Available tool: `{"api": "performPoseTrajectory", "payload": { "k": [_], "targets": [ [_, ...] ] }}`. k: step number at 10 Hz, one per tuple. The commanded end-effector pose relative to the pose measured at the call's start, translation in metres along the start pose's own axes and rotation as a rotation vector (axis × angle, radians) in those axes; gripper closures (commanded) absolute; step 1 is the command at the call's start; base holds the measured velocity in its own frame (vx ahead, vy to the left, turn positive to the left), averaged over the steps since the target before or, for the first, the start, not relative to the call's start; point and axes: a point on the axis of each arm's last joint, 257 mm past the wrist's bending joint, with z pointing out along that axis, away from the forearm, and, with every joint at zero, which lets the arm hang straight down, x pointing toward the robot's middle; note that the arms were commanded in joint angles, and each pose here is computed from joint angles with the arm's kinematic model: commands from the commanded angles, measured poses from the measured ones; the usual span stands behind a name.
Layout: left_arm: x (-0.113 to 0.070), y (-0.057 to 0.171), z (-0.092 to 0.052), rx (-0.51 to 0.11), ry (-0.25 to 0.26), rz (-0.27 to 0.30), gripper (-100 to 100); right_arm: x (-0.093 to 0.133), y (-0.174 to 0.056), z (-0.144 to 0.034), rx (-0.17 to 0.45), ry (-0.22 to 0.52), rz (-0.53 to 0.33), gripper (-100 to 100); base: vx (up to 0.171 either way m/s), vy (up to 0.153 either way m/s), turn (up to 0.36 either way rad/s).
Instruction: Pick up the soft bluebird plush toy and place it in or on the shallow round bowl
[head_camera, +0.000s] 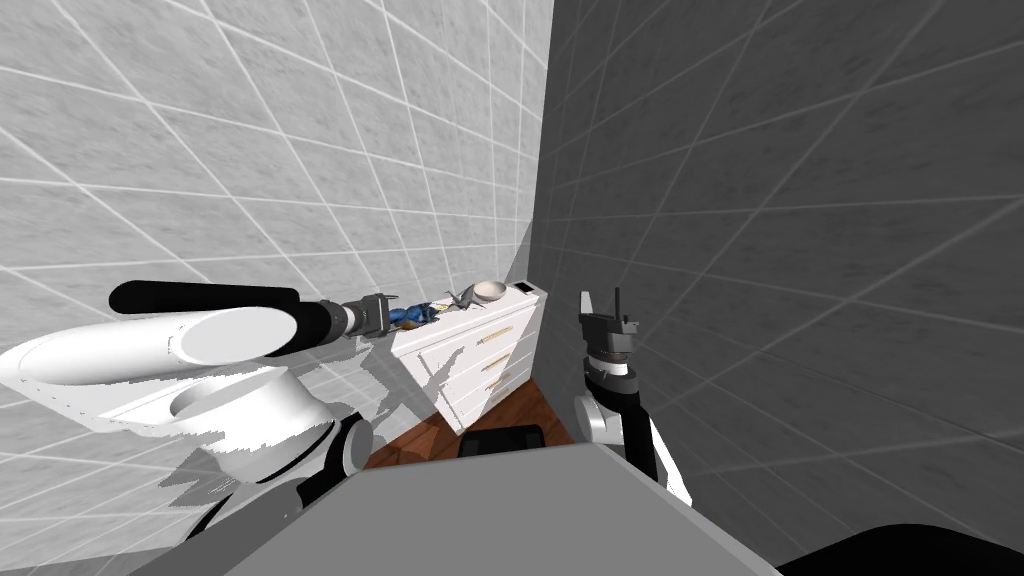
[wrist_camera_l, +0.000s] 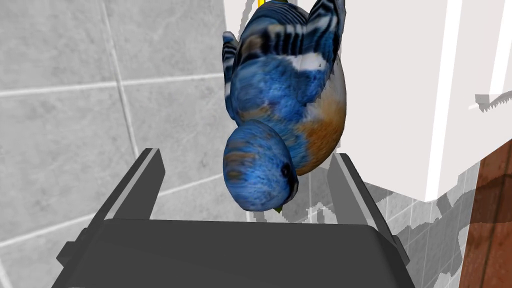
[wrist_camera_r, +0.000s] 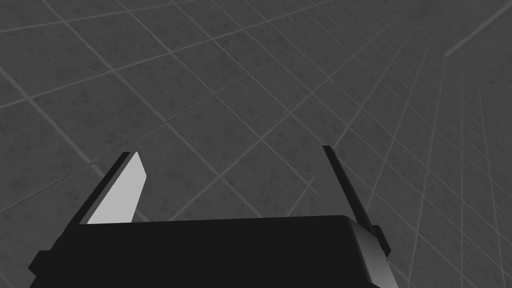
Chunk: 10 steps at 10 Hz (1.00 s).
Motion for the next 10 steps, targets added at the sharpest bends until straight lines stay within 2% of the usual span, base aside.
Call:
{"api": "performPoseTrajectory", "payload": {
  "k": [1, 2, 3, 7, 8, 9, 10],
  "targets": [
    [-0.002, -0.001, 0.006, 0.003, -0.001, 0.001, -100, 0.0, 0.0, 0.0, 0.0, 0.0, 0.0, 0, 0.014, -0.013, -0.002],
    [-0.001, 0.0, 0.003, 0.001, 0.0, 0.0, -100, 0.0, 0.0, 0.0, 0.0, 0.0, 0.0, 0, 0.007, -0.006, 0.0],
    [-0.001, -0.001, 0.004, 0.003, 0.0, 0.001, 100, 0.0, 0.0, 0.0, 0.0, 0.0, 0.0, 0, 0.0, 0.0, 0.0],
    [-0.001, -0.001, 0.004, 0.002, 0.0, 0.0, 100, 0.0, 0.0, 0.0, 0.0, 0.0, 0.0, 0, 0.0, 0.0, 0.0],
    [-0.001, 0.0, 0.004, 0.002, 0.0, 0.0, 0, 0.0, 0.0, 0.0, 0.0, 0.0, 0.0, 0, 0.0, 0.0, 0.0],
    [0.001, 0.0, -0.004, 0.002, 0.0, 0.001, 100, 0.0, 0.0, 0.0, 0.0, 0.0, 0.0, 0, -0.012, 0.009, 0.001],
    [0.001, 0.0, -0.006, 0.002, 0.0, 0.001, 100, 0.0, 0.0, 0.0, 0.0, 0.0, 0.0, 0, -0.016, 0.016, 0.004]
  ]
}}
